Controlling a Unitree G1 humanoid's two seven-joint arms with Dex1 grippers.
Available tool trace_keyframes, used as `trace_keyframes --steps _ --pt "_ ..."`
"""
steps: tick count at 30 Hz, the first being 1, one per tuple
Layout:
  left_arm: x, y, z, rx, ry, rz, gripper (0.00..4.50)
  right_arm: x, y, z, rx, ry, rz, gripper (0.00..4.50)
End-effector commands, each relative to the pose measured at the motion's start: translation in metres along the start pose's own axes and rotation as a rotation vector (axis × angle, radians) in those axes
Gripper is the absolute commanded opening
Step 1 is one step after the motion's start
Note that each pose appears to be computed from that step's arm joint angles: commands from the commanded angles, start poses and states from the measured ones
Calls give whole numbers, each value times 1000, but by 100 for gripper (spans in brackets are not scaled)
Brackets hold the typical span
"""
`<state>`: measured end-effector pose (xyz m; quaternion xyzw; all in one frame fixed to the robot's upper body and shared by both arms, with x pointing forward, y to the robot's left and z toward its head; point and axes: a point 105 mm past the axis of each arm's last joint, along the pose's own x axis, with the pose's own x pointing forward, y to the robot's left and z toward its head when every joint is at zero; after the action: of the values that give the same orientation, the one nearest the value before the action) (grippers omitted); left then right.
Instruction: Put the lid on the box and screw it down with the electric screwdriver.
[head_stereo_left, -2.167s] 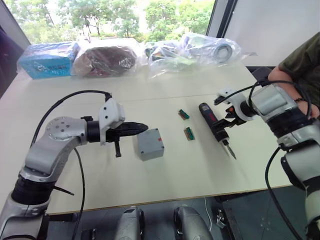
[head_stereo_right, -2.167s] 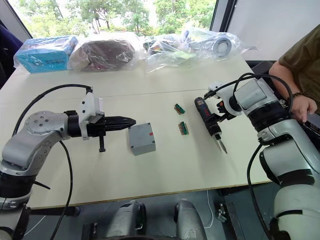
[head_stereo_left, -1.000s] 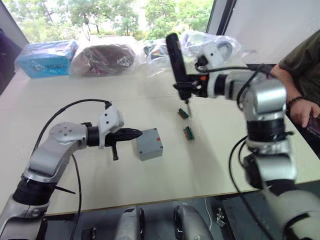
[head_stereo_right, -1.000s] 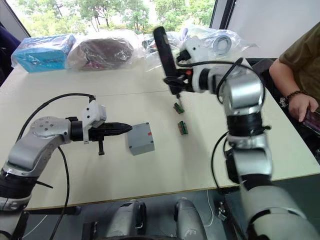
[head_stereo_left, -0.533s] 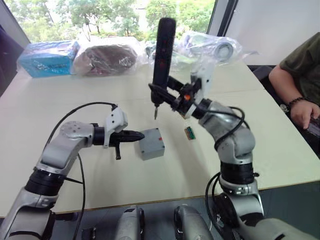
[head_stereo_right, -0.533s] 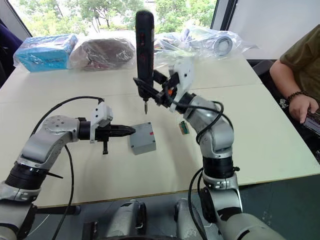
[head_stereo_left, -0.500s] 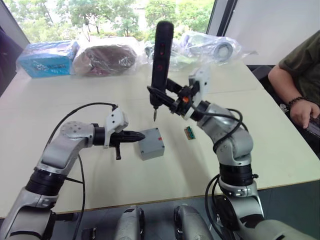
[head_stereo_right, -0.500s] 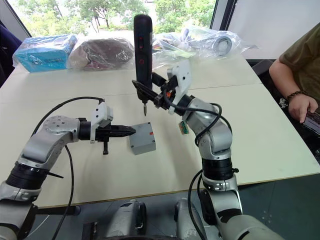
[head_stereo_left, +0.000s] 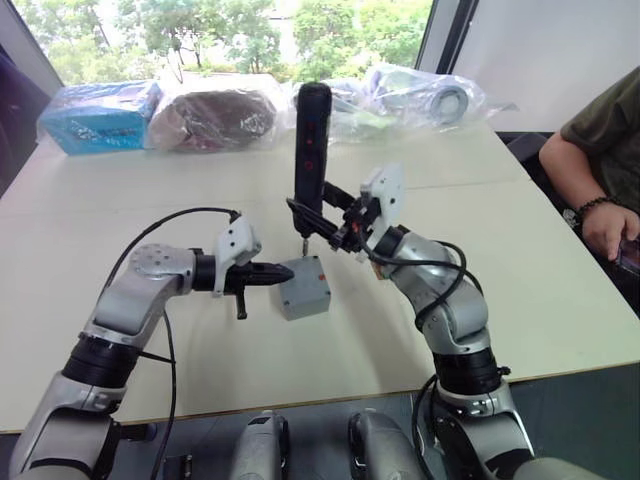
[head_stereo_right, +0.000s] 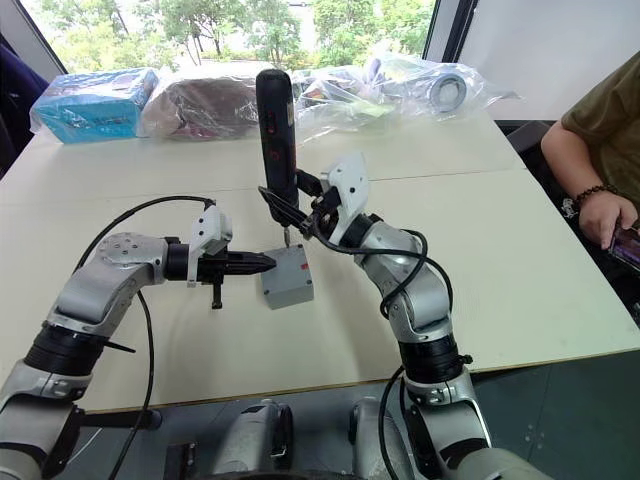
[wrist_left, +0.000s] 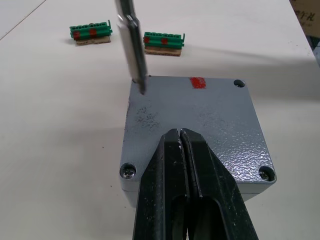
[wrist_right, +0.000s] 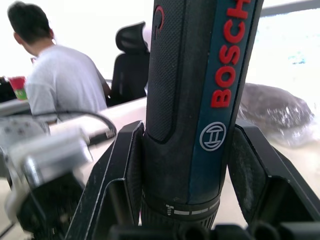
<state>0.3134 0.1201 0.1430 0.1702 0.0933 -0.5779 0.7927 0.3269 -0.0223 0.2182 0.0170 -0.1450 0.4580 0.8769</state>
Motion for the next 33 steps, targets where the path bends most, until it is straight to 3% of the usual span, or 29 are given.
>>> trace_keyframes --steps 1,24,33 --pt "0 2 -1 11 16 4 0 1 2 19 -80 -72 8 187" --pt "2 -1 -5 21 25 -7 0 -7 4 1 -104 8 39 187" --pt "7 -7 -3 38 32 -20 0 -14 1 -33 -52 164 15 187"
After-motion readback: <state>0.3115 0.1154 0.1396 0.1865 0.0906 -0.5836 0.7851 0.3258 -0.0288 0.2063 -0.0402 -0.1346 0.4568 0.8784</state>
